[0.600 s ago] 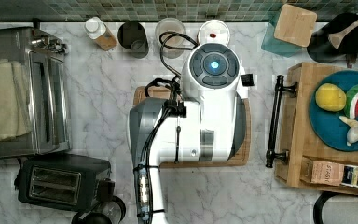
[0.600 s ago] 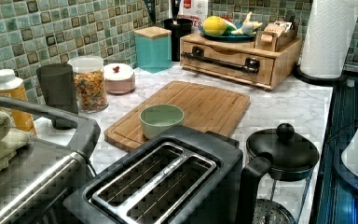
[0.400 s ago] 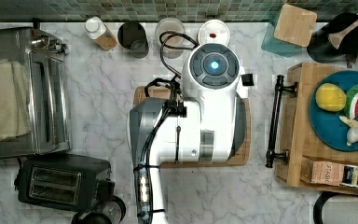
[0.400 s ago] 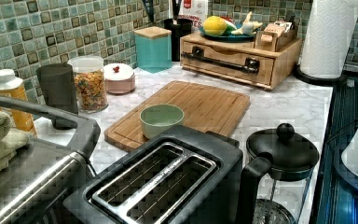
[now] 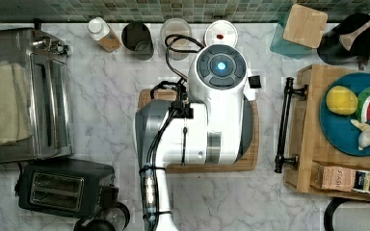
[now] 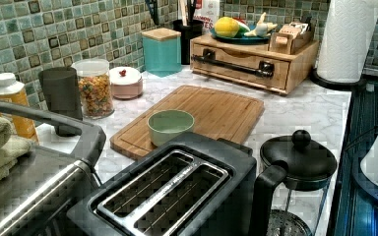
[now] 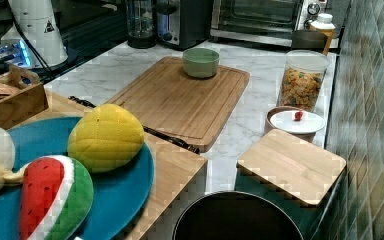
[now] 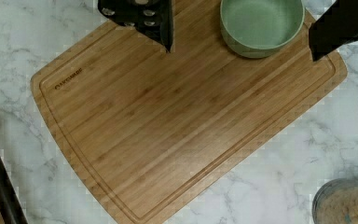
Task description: Open the drawer.
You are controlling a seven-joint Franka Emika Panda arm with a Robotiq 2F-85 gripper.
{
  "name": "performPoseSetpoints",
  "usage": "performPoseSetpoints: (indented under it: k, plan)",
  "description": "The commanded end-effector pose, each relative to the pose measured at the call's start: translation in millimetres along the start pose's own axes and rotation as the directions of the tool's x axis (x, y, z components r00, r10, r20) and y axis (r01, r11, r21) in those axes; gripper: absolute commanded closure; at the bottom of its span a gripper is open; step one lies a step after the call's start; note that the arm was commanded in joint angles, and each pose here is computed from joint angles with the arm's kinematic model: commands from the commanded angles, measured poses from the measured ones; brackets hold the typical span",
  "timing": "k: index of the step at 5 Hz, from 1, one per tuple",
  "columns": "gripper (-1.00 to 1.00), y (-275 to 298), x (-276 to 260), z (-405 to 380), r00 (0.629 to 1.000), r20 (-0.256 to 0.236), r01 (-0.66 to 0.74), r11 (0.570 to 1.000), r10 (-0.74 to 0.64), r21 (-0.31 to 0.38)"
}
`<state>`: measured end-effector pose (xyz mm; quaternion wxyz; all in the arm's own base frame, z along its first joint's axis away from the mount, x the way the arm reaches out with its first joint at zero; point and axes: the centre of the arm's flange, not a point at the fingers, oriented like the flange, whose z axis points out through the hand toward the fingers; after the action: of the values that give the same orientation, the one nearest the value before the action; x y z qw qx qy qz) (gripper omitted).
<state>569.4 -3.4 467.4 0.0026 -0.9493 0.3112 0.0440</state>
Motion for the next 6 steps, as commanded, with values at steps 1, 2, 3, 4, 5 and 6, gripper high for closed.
performPoseSetpoints:
  k: [1, 2, 3, 4, 5, 6]
  plan:
    - [-1.00, 71, 47, 14, 0.981, -0.070, 0.183, 0.983, -0.182, 0.009]
    - [-1.00, 104, 77, 18, 0.958, -0.095, 0.269, 0.963, -0.269, -0.011]
    - [-1.00, 129, 96, 25, 0.939, -0.123, 0.315, 0.947, -0.320, -0.057]
    - [-1.00, 148, 106, 31, 0.938, -0.145, 0.306, 0.949, -0.315, -0.081]
    - [-1.00, 149, 110, 45, 0.940, -0.136, 0.297, 0.947, -0.312, -0.124]
    - [-1.00, 145, 102, 61, 0.942, -0.119, 0.294, 0.943, -0.313, -0.154]
